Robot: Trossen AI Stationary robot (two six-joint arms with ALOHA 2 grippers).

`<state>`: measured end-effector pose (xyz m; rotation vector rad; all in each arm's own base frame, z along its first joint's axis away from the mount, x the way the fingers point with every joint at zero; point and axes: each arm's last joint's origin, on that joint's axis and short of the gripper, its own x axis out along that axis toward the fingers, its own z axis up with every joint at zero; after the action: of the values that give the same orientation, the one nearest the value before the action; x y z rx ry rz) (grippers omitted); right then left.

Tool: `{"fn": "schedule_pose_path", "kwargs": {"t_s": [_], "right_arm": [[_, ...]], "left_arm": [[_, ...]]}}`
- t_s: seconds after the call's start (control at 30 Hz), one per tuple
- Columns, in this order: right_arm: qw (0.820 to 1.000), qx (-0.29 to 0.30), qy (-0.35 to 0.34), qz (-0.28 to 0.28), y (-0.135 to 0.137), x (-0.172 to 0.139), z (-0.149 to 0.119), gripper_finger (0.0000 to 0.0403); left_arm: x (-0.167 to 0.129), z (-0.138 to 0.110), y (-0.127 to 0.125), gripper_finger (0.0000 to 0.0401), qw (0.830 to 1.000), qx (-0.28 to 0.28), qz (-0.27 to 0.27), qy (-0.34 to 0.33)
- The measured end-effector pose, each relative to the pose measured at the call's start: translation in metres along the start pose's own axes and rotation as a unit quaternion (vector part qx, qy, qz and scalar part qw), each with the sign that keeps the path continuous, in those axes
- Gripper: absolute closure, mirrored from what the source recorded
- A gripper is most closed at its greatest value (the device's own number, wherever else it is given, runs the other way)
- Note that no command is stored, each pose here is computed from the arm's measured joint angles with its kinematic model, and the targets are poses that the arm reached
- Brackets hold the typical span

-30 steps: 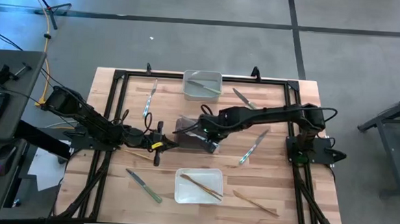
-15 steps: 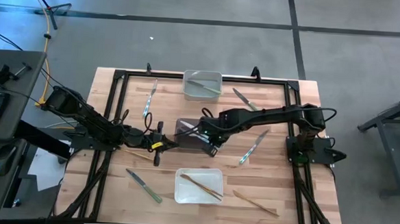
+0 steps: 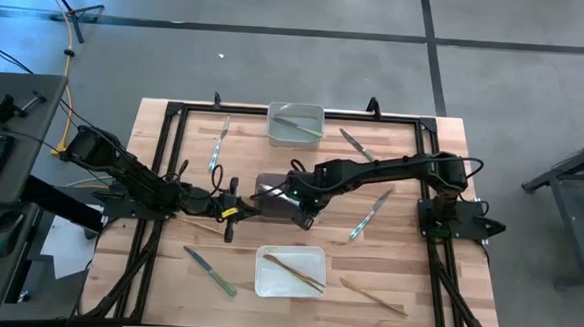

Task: Sort silverware by color (type)
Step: Put the blue patterned table knife into the black bin, then put the green table knife into the gray bin

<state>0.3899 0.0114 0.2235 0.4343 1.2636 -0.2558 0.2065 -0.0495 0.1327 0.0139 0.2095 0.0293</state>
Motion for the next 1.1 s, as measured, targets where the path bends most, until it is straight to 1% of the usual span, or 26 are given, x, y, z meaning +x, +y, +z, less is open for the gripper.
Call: {"fn": "schedule_pose_path", "kwargs": {"t_s": [0.07,0.27,0.33,0.4,0.47,0.53,0.6,0.67,0.73,0.77,0.83,0.9,1.0,1.1], "right_arm": [[1.000,-0.002,-0.004,-0.007,0.000,0.000,0.000,0.0370],[1.000,-0.027,-0.005,-0.011,0.000,0.000,0.000,0.0315],[0.999,-0.042,-0.007,-0.011,0.000,-0.001,0.000,0.0302],[0.998,-0.059,-0.015,-0.014,0.001,-0.004,0.000,0.0298],[0.995,-0.086,-0.029,-0.030,0.003,-0.011,-0.002,0.0303],[0.990,-0.122,-0.049,-0.057,0.007,-0.020,-0.005,0.0320],[0.981,-0.160,-0.073,-0.081,0.013,-0.031,-0.010,0.0347],[0.971,-0.193,-0.107,-0.093,0.020,-0.038,-0.016,0.0382],[0.963,-0.217,-0.139,-0.082,0.022,-0.040,-0.025,0.0397],[0.960,-0.221,-0.154,-0.074,0.022,-0.040,-0.031,0.0394],[0.955,-0.222,-0.186,-0.058,0.017,-0.036,-0.043,0.0391],[0.949,-0.222,-0.218,-0.045,0.009,-0.031,-0.057,0.0398],[0.937,-0.218,-0.273,-0.020,-0.002,-0.031,-0.079,0.0399],[0.919,-0.213,-0.331,0.005,-0.009,-0.038,-0.098,0.0401]], "left_arm": [[0.000,0.000,0.000,0.0400,1.000,0.000,0.000,0.001],[0.000,0.000,0.000,0.0400,1.000,0.000,0.000,0.001],[0.000,0.000,0.000,0.0400,1.000,0.000,0.000,0.001],[0.000,0.000,0.000,0.0400,1.000,0.000,0.000,0.001],[0.000,0.000,0.000,0.0400,1.000,0.000,0.000,0.001],[0.000,-0.001,0.000,0.0400,1.000,0.001,0.000,0.003],[0.000,-0.001,0.000,0.0400,1.000,0.001,0.000,0.004],[0.000,-0.001,0.000,0.0400,1.000,0.002,0.000,0.007],[0.000,-0.002,0.000,0.0400,1.000,0.002,0.000,0.008],[0.000,-0.002,0.000,0.0400,1.000,0.003,-0.001,0.010],[0.000,-0.003,0.000,0.0400,1.000,0.004,-0.006,0.015],[0.000,-0.003,-0.001,0.0400,1.000,0.008,-0.016,0.015],[0.001,-0.002,-0.003,0.0400,0.999,0.019,-0.042,0.020],[0.003,0.000,-0.007,0.0400,0.994,0.040,-0.083,0.065]]}}
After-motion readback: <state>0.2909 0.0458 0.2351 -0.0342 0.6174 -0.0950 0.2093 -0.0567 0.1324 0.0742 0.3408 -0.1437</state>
